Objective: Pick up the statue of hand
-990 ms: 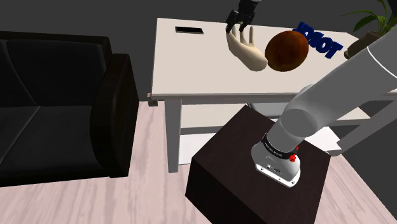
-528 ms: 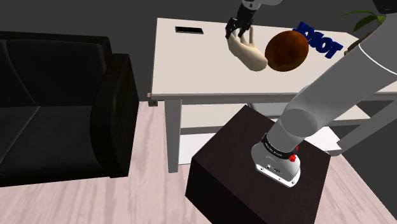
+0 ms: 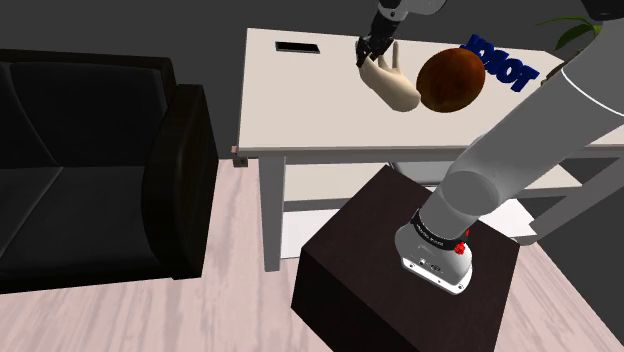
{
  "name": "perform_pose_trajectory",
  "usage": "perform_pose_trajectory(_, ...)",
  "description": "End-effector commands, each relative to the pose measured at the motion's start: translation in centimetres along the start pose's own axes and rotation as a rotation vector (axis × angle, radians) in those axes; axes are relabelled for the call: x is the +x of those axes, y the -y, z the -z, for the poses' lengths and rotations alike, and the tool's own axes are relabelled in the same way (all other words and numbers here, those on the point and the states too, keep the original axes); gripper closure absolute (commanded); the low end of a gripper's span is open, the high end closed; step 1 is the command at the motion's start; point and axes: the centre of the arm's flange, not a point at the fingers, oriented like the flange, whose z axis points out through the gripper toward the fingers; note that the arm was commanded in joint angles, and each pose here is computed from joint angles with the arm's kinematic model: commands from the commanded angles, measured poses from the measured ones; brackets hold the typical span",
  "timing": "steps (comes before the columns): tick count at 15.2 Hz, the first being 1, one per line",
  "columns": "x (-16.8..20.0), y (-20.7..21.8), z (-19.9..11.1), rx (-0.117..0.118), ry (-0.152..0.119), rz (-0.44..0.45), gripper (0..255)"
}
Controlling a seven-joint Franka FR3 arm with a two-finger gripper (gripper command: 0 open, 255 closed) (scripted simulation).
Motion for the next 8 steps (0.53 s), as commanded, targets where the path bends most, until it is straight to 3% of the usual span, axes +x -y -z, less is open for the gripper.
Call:
perform_pose_trajectory(1, 0.0, -0.1, -0.1, 0.000, 0.002, -0.001, 255)
perform_pose_trajectory(8, 0.4, 0.0, 1.5, 0.000, 0.002, -0.001, 255)
